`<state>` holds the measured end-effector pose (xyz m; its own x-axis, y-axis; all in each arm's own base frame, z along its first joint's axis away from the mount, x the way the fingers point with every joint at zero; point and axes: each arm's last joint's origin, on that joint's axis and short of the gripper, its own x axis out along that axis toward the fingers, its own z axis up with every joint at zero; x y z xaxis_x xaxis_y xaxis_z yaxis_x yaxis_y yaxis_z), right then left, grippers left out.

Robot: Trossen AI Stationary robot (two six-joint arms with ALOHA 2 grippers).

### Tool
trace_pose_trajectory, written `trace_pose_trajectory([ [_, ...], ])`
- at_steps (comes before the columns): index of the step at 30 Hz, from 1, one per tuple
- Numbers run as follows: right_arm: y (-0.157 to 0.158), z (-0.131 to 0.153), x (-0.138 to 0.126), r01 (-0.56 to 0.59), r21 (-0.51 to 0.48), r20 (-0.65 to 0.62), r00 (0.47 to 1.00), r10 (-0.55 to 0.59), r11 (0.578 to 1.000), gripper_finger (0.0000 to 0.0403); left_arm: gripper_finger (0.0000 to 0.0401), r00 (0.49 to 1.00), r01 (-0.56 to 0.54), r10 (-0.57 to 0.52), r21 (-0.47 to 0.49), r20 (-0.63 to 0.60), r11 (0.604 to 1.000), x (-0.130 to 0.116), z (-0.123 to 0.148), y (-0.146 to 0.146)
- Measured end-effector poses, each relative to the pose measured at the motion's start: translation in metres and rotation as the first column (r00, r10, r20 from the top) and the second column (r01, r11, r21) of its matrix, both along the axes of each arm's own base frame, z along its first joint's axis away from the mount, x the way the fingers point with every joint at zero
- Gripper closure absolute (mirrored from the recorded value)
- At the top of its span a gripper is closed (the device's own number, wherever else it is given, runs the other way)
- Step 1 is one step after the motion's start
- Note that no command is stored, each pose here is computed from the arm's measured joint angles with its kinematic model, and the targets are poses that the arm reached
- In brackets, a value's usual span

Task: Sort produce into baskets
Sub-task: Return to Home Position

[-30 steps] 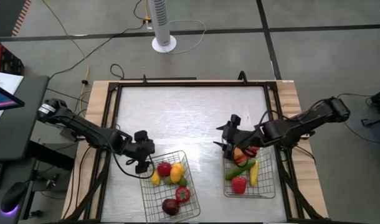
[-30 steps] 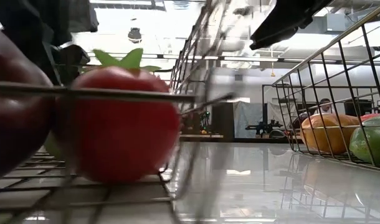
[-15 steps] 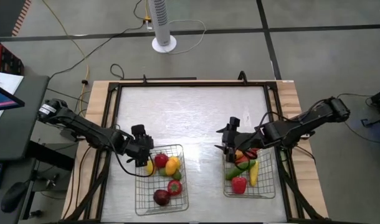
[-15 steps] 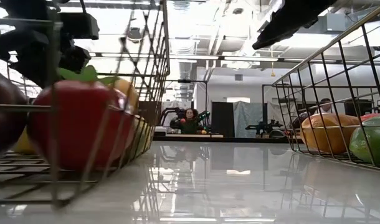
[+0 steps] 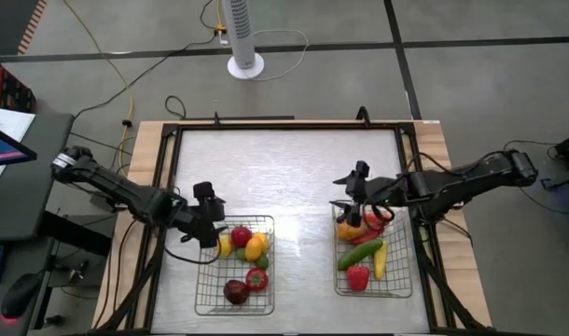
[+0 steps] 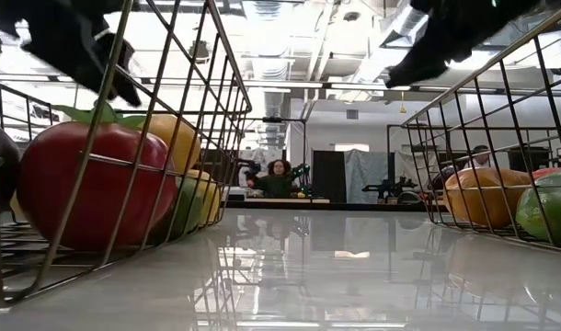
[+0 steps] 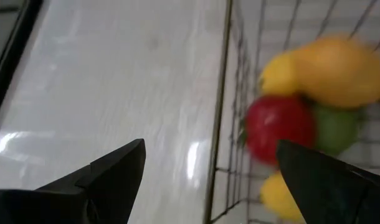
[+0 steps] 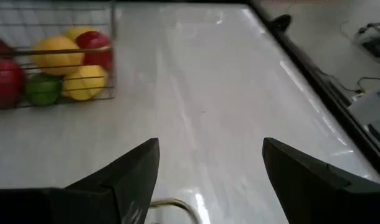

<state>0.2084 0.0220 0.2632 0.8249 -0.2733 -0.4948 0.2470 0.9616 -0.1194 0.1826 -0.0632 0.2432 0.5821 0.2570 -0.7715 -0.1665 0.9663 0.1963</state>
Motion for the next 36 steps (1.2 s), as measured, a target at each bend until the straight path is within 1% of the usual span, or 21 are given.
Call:
trace_pose_trajectory([
  [2, -0.006, -0.007, -0.009, 0.022, 0.007, 0.044, 0.999, -0.022, 1.0, 0.0092, 0.0056, 0.998, 0.019, -0.018, -0.015, 0.063, 1.0, -0.006, 0.009, 0.0],
  [5, -0.015, -0.014, -0.023, 0.05, 0.008, 0.123, 0.991, -0.051, 0.999, 0.0092, 0.0056, 0.979, 0.025, -0.021, -0.02, 0.202, 0.999, -0.018, 0.019, 0.002],
  [8, -0.022, -0.019, -0.035, 0.048, 0.023, 0.194, 0.98, -0.051, 0.999, 0.0092, 0.0056, 0.945, 0.036, -0.02, -0.041, 0.325, 0.999, -0.033, 0.019, 0.009],
  [10, -0.026, -0.022, -0.042, 0.027, 0.043, 0.236, 0.971, -0.037, 0.999, 0.0092, 0.0056, 0.916, 0.034, -0.007, -0.06, 0.402, 0.998, -0.043, 0.015, 0.015],
  [12, -0.03, -0.026, -0.048, 0.017, 0.06, 0.251, 0.967, -0.032, 0.998, 0.0092, 0.0056, 0.888, 0.017, 0.02, -0.077, 0.459, 0.997, -0.053, 0.01, 0.022],
  [19, -0.047, -0.038, -0.067, 0.023, 0.084, 0.288, 0.957, -0.047, 0.996, 0.0092, 0.0056, 0.809, -0.056, 0.124, -0.135, 0.574, 0.989, -0.082, -0.008, 0.044],
  [21, -0.052, -0.041, -0.072, 0.025, 0.084, 0.318, 0.947, -0.05, 0.996, 0.0092, 0.0056, 0.761, -0.081, 0.158, -0.149, 0.629, 0.985, -0.088, -0.013, 0.049],
  [25, -0.061, -0.043, -0.082, 0.057, 0.095, 0.36, 0.929, -0.087, 0.994, 0.0092, 0.0056, 0.654, -0.095, 0.207, -0.193, 0.728, 0.977, -0.094, -0.018, 0.055],
  [26, -0.063, -0.043, -0.084, 0.065, 0.096, 0.367, 0.925, -0.096, 0.993, 0.0092, 0.0056, 0.638, -0.104, 0.219, -0.199, 0.738, 0.974, -0.095, -0.019, 0.057],
  [30, -0.068, -0.045, -0.092, 0.088, 0.097, 0.395, 0.911, -0.12, 0.991, 0.0092, 0.0056, 0.596, -0.169, 0.27, -0.211, 0.756, 0.963, -0.1, -0.021, 0.062],
  [36, -0.07, -0.057, -0.105, 0.118, 0.082, 0.431, 0.891, -0.142, 0.99, 0.0092, 0.0056, 0.559, -0.183, 0.285, -0.219, 0.779, 0.958, -0.104, -0.021, 0.064],
])
